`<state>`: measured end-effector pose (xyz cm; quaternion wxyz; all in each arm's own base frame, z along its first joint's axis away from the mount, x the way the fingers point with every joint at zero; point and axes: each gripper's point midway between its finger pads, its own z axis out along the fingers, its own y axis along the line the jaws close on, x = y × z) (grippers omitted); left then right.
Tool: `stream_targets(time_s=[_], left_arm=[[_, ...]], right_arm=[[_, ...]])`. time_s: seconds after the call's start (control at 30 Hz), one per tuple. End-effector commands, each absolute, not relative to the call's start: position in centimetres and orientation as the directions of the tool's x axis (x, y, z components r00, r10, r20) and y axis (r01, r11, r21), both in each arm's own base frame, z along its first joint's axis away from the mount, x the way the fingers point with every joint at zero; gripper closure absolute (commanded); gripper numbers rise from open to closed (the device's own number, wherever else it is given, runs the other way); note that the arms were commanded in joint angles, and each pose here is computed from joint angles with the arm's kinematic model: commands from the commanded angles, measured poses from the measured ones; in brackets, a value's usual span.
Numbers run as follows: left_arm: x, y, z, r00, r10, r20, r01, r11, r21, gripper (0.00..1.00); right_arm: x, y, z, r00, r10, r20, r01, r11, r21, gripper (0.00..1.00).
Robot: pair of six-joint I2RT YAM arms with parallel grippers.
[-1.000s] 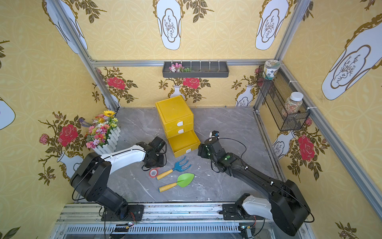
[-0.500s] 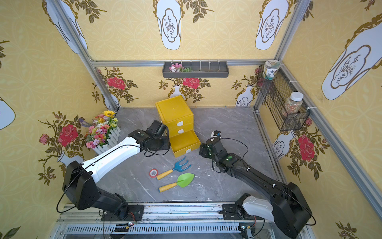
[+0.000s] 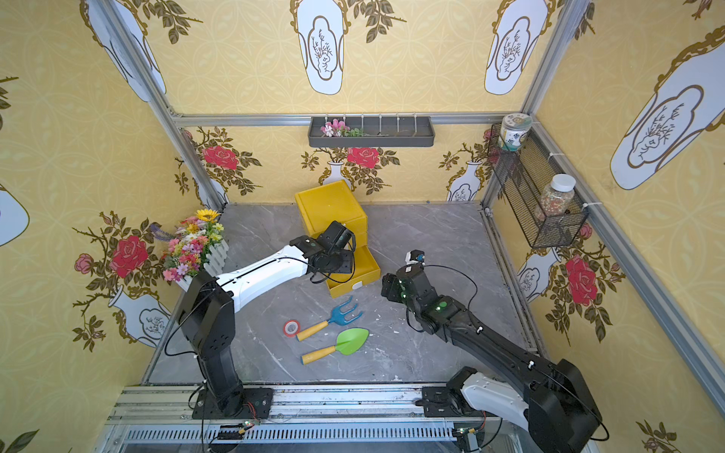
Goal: Place the transparent tape into the drawer according to color
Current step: Place the tape in the drawer.
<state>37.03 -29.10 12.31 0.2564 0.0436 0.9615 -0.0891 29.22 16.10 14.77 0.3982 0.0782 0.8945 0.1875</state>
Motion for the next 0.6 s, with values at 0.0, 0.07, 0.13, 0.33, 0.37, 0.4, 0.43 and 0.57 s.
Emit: stream_targets(time_s=[0.0, 0.07, 0.13, 0.33, 0.37, 0.4, 0.43, 0.57], left_arm=[[38.1, -29.5, 11.1, -0.860, 0.025, -0.510, 0.114, 0.983, -0.144, 0.50], [38.0, -29.7, 10.1, -0.871, 0.027, -0.491, 0.114, 0.982, -0.148, 0.50], [37.8, -29.9, 9.4, -0.877, 0.027, -0.480, 0.115, 0.981, -0.155, 0.50], [37.4, -30.0, 8.0, -0.888, 0.038, -0.458, 0.120, 0.981, -0.152, 0.50], [37.3, -29.8, 7.9, -0.889, 0.038, -0.456, 0.118, 0.982, -0.148, 0.50], [37.2, -29.7, 7.9, -0.888, 0.037, -0.459, 0.116, 0.983, -0.146, 0.50], [37.2, -29.5, 8.0, -0.885, 0.032, -0.465, 0.113, 0.983, -0.147, 0.51], [36.8, -29.2, 8.9, -0.863, 0.022, -0.504, 0.114, 0.982, -0.152, 0.51]], right_arm=[[29.3, 15.8, 15.0, -0.656, 0.303, -0.691, 0.004, 0.918, 0.398, 0.20], [29.3, 15.8, 14.9, -0.657, 0.303, -0.690, 0.006, 0.917, 0.398, 0.20], [29.3, 15.8, 14.9, -0.657, 0.306, -0.689, 0.008, 0.916, 0.400, 0.20], [29.3, 15.7, 15.2, -0.652, 0.309, -0.693, 0.009, 0.916, 0.400, 0.20], [29.3, 15.7, 15.3, -0.651, 0.310, -0.693, 0.010, 0.916, 0.400, 0.20], [29.3, 15.6, 15.3, -0.649, 0.311, -0.694, 0.013, 0.917, 0.399, 0.20], [29.3, 15.5, 15.4, -0.648, 0.311, -0.695, 0.014, 0.917, 0.398, 0.20], [29.3, 15.5, 15.5, -0.645, 0.310, -0.698, 0.014, 0.918, 0.395, 0.20]])
